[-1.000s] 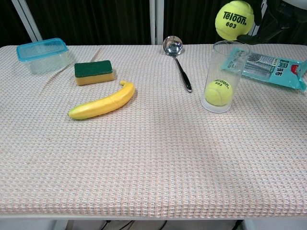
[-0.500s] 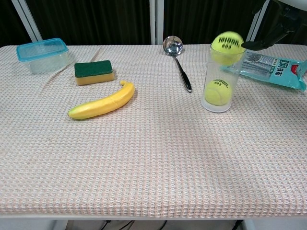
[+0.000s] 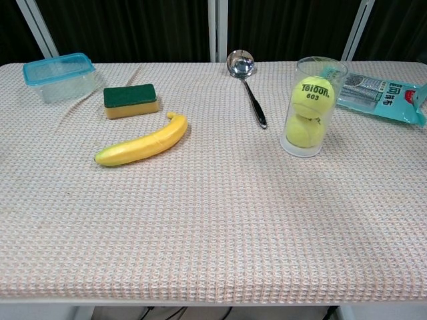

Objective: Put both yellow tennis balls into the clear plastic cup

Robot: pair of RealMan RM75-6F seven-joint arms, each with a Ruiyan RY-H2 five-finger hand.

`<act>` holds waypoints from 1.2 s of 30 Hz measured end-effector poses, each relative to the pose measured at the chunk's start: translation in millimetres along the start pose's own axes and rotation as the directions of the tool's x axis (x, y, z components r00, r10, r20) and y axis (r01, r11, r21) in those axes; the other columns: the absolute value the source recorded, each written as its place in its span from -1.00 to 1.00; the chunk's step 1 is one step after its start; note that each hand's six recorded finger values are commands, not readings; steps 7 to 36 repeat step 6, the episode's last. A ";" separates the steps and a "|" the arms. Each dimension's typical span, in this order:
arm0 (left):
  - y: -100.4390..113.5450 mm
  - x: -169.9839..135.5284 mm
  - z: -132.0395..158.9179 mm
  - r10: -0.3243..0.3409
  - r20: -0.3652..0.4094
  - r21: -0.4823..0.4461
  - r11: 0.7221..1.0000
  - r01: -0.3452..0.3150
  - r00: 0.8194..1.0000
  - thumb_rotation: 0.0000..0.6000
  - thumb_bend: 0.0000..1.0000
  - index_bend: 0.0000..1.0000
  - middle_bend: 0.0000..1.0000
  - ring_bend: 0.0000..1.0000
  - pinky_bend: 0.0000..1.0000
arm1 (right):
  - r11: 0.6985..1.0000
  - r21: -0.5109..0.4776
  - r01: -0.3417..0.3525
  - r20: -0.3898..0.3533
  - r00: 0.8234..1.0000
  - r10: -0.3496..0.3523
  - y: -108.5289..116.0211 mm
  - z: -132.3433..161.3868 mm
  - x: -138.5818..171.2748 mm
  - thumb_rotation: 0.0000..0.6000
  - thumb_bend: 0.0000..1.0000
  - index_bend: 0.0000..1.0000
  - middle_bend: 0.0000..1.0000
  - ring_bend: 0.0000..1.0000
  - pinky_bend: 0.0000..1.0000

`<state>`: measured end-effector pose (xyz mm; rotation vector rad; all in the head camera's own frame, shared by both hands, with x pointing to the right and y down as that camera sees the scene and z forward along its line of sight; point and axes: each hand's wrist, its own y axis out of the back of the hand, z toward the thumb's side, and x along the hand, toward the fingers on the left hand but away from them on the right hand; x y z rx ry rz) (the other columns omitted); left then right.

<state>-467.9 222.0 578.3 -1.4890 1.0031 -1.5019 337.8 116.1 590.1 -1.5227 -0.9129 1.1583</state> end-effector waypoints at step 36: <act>2.2 7.5 0.7 0.024 0.009 0.022 0.999 -0.024 1.000 1.00 -1.00 -0.95 -1.00 -1.00 -1.00 | 0.996 0.066 -0.068 0.193 0.980 0.054 -17.3 -65.6 81.3 1.00 -0.67 -1.00 -1.00 -1.00 -1.00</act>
